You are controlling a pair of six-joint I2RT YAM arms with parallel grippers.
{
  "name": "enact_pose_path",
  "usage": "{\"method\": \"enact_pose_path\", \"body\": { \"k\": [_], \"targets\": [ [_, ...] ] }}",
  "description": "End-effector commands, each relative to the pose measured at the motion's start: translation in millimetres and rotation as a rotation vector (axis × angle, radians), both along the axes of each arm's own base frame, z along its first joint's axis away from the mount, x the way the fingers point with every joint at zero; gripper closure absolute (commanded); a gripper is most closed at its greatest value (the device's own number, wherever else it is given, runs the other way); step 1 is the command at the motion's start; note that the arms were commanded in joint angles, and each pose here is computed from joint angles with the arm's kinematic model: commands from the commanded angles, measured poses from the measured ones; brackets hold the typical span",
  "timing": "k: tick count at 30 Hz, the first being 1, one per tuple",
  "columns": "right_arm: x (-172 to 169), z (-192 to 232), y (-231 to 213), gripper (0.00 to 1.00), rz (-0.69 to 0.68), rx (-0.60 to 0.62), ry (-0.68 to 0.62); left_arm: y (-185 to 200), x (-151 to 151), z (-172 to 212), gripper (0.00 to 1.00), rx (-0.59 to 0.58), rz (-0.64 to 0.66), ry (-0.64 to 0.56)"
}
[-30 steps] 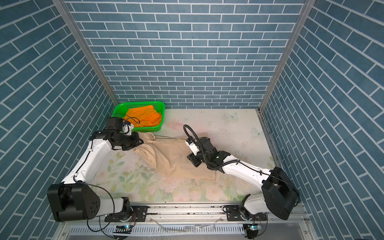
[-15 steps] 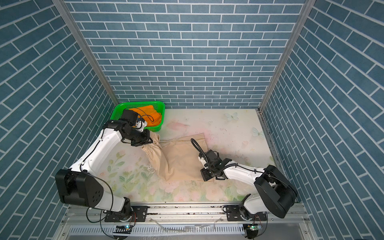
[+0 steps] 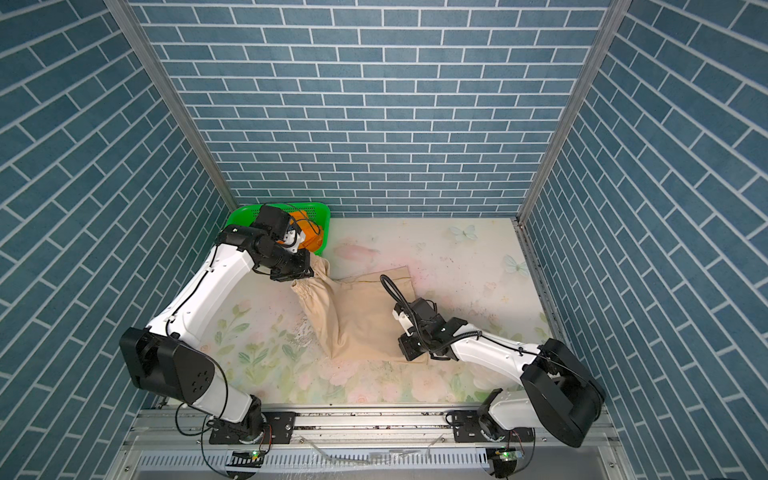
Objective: Fold and stack the shorts
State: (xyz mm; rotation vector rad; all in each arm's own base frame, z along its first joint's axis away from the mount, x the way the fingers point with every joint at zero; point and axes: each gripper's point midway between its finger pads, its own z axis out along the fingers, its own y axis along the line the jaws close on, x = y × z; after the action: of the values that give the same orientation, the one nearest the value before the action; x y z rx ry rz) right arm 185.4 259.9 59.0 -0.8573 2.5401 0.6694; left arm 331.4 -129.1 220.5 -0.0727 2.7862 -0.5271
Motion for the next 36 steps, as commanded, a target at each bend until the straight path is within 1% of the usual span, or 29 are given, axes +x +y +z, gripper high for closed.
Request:
{"method": "enact_pose_path", "body": {
  "k": [1, 3, 4, 5, 6, 9, 14, 17, 19, 21, 23, 25, 26, 27, 29, 31, 33, 34, 36],
  "targets": [
    [7, 42, 56, 0.90, 0.143, 0.228, -0.054, 14, -12, 9, 1.00, 0.029, 0.003, -0.033],
    [3, 46, 90, 0.95, 0.238, 0.293, -0.043, 15, -11, 12, 1.00, 0.028, -0.005, -0.060],
    [-2, 44, 104, 0.99, 0.289, 0.297, -0.032, 14, -10, 14, 1.00, 0.029, -0.014, -0.071],
    [-8, 43, 120, 1.00, 0.348, 0.299, -0.021, 17, -9, 16, 1.00, 0.035, -0.011, -0.078],
    [-14, 41, 135, 1.00, 0.401, 0.300, -0.013, 19, -7, 16, 1.00, 0.042, -0.010, -0.078],
    [-28, 30, 168, 1.00, 0.503, 0.292, 0.023, 26, -5, 17, 1.00, 0.047, -0.002, -0.085],
    [-38, -12, 186, 1.00, 0.565, 0.214, 0.168, 39, -3, 23, 1.00, 0.047, 0.017, -0.113],
    [-50, -28, 193, 1.00, 0.625, 0.175, 0.267, 43, 0, 26, 1.00, 0.038, 0.023, -0.126],
    [-54, -36, 195, 1.00, 0.644, 0.140, 0.284, 43, 1, 26, 1.00, 0.039, 0.016, -0.119],
    [-51, -30, 199, 1.00, 0.646, 0.153, 0.258, 42, 1, 24, 1.00, 0.040, 0.012, -0.112],
    [-40, -13, 205, 1.00, 0.608, 0.202, 0.178, 41, 0, 23, 1.00, 0.034, 0.009, -0.110],
    [-25, 16, 208, 0.95, 0.556, 0.285, 0.099, 40, -1, 20, 1.00, 0.027, 0.008, -0.100],
    [-16, 31, 205, 0.90, 0.514, 0.326, 0.061, 39, -2, 19, 1.00, 0.024, 0.005, -0.093],
    [-7, 44, 199, 0.82, 0.469, 0.360, 0.034, 36, -3, 18, 1.00, 0.019, 0.002, -0.088],
    [7, 60, 178, 0.79, 0.384, 0.408, 0.010, 29, -6, 16, 1.00, 0.014, -0.015, -0.079],
    [19, 58, 145, 0.79, 0.280, 0.387, 0.008, 20, -7, 13, 1.00, 0.021, -0.029, -0.068],
    [24, 41, 104, 0.79, 0.173, 0.295, 0.007, 8, -7, 10, 1.00, 0.026, -0.049, -0.061],
    [20, 31, 87, 0.80, 0.145, 0.249, 0.020, 1, -6, 9, 1.00, 0.021, -0.059, -0.057],
    [9, 10, 52, 0.86, 0.088, 0.156, 0.040, -12, -5, 5, 1.00, 0.016, -0.076, -0.047]
  ]
}}
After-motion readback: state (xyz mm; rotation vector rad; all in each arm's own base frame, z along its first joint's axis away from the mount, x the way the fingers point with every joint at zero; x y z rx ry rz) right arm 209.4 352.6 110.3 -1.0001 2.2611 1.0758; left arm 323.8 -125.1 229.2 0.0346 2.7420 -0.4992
